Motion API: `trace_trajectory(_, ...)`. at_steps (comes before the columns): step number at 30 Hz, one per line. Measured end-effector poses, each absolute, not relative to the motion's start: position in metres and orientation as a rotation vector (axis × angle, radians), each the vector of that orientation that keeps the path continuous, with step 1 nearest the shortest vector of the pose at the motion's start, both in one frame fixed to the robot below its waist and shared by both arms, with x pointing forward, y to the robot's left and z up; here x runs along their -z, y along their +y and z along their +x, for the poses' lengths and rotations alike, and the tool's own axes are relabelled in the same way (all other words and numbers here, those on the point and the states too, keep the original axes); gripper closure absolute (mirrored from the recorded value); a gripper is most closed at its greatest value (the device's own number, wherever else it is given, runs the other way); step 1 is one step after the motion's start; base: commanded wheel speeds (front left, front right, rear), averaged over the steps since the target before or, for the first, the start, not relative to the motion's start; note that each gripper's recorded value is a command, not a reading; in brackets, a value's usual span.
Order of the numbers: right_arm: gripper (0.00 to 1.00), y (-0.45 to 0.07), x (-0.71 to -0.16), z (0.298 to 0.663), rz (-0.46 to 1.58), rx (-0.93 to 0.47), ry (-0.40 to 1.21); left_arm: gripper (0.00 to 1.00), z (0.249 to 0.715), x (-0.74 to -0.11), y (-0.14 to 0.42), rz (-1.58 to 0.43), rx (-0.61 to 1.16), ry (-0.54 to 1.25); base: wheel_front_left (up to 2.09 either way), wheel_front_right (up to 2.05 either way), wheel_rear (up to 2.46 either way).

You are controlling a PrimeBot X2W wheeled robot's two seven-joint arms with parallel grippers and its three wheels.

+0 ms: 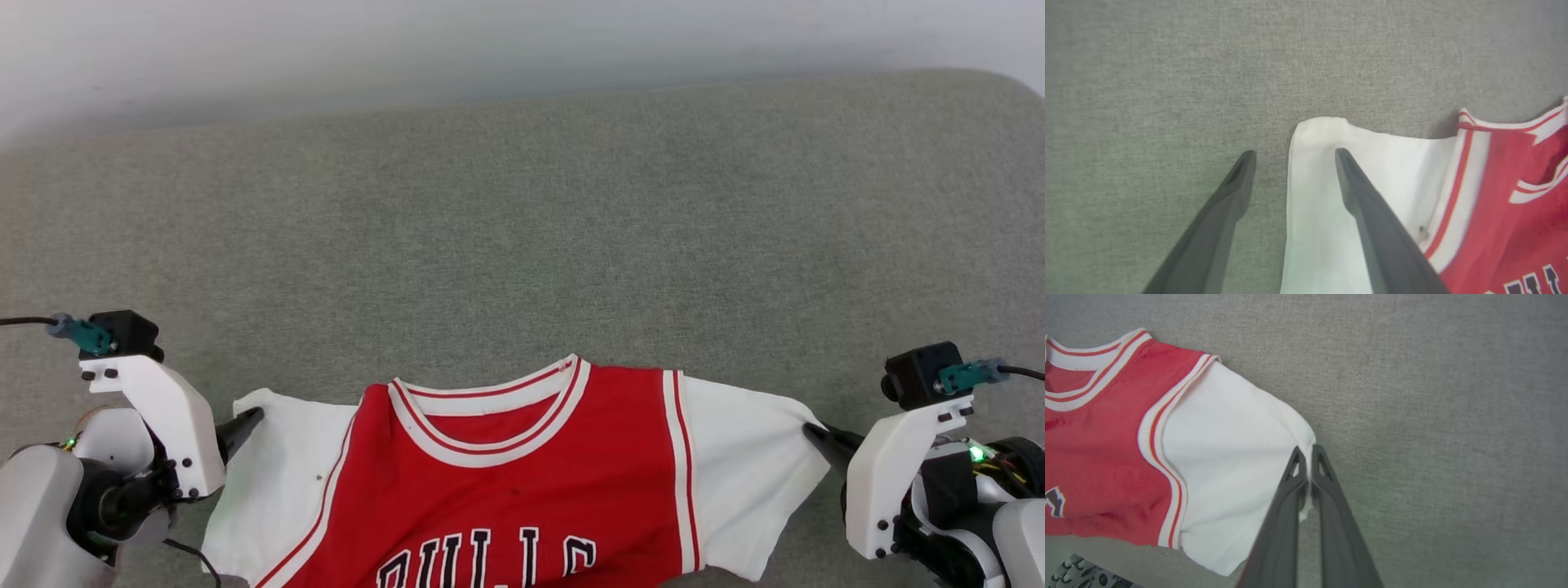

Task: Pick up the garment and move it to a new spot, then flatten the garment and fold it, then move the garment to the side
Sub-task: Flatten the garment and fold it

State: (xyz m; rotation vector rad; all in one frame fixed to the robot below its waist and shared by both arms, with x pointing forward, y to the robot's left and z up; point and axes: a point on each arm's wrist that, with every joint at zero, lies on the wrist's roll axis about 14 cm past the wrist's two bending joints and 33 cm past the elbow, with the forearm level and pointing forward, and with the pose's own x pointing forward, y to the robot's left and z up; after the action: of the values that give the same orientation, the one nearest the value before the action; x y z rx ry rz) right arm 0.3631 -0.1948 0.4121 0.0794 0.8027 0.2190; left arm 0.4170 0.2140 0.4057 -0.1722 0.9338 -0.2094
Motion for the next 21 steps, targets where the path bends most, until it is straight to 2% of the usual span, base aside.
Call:
trace_trajectory(7, 1.00, -0.205, -0.402, 0.363, 0.094, -0.178, 0.820, 0.00, 0.420, -0.366, 0.208, -0.181, 0.189, 1.127, 0.00, 0.00, 0.00)
trace_trajectory(8, 1.00, -0.209, -0.400, 0.362, 0.093, -0.168, 0.825, 0.49, 0.420, -0.364, 0.207, -0.190, 0.188, 1.147, 0.00, 0.00, 0.00)
trace_trajectory(9, 1.00, -0.211, -0.399, 0.362, 0.092, -0.160, 0.825, 0.78, 0.421, -0.362, 0.206, -0.188, 0.191, 1.163, 0.00, 0.00, 0.00)
trace_trajectory(10, 1.00, -0.213, -0.399, 0.362, 0.092, -0.153, 0.823, 1.00, 0.421, -0.361, 0.203, -0.198, 0.196, 1.169, 0.00, 0.00, 0.00)
trace_trajectory(16, 1.00, -0.220, -0.407, 0.366, 0.079, -0.136, 0.796, 1.00, 0.423, -0.365, 0.198, -0.210, 0.214, 1.138, 0.00, 0.00, 0.00)
trace_trajectory(21, 1.00, -0.227, -0.429, 0.381, 0.043, -0.127, 0.718, 1.00, 0.439, -0.391, 0.202, -0.143, 0.219, 1.003, 0.00, 0.00, 0.00)
